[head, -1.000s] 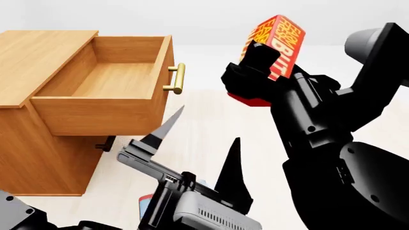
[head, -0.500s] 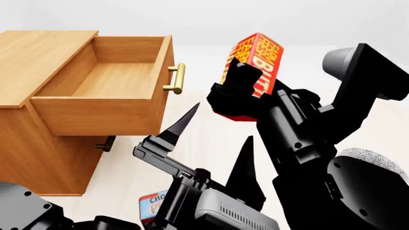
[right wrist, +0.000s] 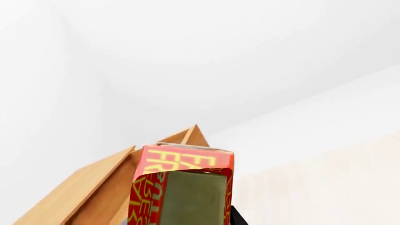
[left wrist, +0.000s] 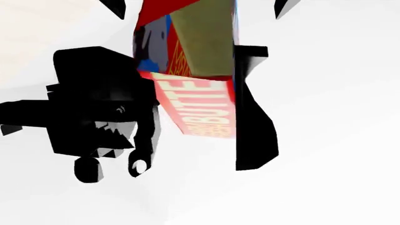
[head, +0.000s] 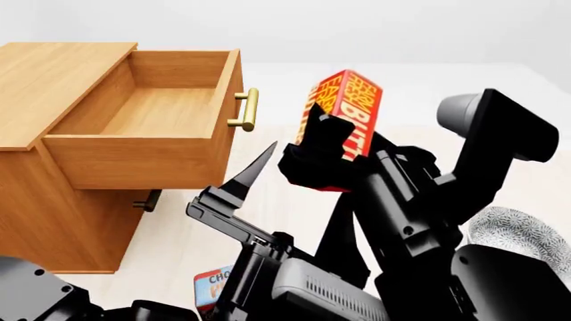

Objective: Put the butter at the back in the top drawer of the cabinet and close it.

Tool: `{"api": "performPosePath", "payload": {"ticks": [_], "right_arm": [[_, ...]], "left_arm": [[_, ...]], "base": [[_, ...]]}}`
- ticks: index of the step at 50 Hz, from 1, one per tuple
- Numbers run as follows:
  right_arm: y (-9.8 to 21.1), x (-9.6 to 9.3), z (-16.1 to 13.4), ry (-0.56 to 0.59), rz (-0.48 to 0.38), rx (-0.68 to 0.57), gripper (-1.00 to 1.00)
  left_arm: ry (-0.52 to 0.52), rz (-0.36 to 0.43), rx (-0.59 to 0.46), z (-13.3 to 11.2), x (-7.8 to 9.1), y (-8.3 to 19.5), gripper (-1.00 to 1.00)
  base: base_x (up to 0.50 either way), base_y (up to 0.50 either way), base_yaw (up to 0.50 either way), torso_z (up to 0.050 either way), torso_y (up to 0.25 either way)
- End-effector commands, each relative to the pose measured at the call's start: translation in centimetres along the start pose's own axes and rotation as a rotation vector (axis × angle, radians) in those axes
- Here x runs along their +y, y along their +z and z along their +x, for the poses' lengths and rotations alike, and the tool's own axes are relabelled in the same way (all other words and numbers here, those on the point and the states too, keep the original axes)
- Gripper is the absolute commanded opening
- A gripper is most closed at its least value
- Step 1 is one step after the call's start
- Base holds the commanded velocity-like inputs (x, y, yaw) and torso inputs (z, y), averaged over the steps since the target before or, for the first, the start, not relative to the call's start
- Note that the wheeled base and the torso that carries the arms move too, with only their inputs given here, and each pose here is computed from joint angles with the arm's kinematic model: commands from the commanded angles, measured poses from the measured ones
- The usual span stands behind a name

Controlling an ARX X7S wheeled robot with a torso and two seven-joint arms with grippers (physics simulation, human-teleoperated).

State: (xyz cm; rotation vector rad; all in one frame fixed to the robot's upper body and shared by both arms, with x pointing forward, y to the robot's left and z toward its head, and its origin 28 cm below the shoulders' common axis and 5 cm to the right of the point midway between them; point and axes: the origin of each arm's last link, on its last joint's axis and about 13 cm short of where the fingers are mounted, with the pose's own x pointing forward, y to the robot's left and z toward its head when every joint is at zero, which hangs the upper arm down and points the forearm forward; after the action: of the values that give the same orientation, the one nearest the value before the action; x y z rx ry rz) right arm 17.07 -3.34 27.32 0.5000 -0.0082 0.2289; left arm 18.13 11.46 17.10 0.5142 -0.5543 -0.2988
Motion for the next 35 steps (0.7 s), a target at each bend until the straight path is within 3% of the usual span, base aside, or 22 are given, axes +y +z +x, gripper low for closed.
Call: {"api": "performPosePath", "payload": {"ticks": [1,27,28,35], "right_arm": [[0.21,0.27,-0.56,0.027,0.006,-0.013,-1.00],[-0.25,0.44,-0.80,0.040,0.008,0.004,-1.00],[-0.26,0.44,-0.79,0.040,0.008,0.004,-1.00],[-0.25,0.49,-0.83,0.043,0.005,0.006,-1.00]], "left_arm": [[0.003,-0.003,0.005,0.09,0.00,-0.12,1.00],[-0.008,-0.014,0.006,-0.06,-0.19,-0.28,1.00],[-0.015,-0.015,0.001,-0.12,-0.22,-0.28,-1.00],[-0.038,-0.013,-0.017,-0.36,-0.40,-0.22,-1.00]], "base": [[0.00,0.00,0.00,0.000,0.000],[0.00,0.00,0.00,0.001,0.001],[0.00,0.00,0.00,0.000,0.000],[0.00,0.00,0.00,0.000,0.001]]}}
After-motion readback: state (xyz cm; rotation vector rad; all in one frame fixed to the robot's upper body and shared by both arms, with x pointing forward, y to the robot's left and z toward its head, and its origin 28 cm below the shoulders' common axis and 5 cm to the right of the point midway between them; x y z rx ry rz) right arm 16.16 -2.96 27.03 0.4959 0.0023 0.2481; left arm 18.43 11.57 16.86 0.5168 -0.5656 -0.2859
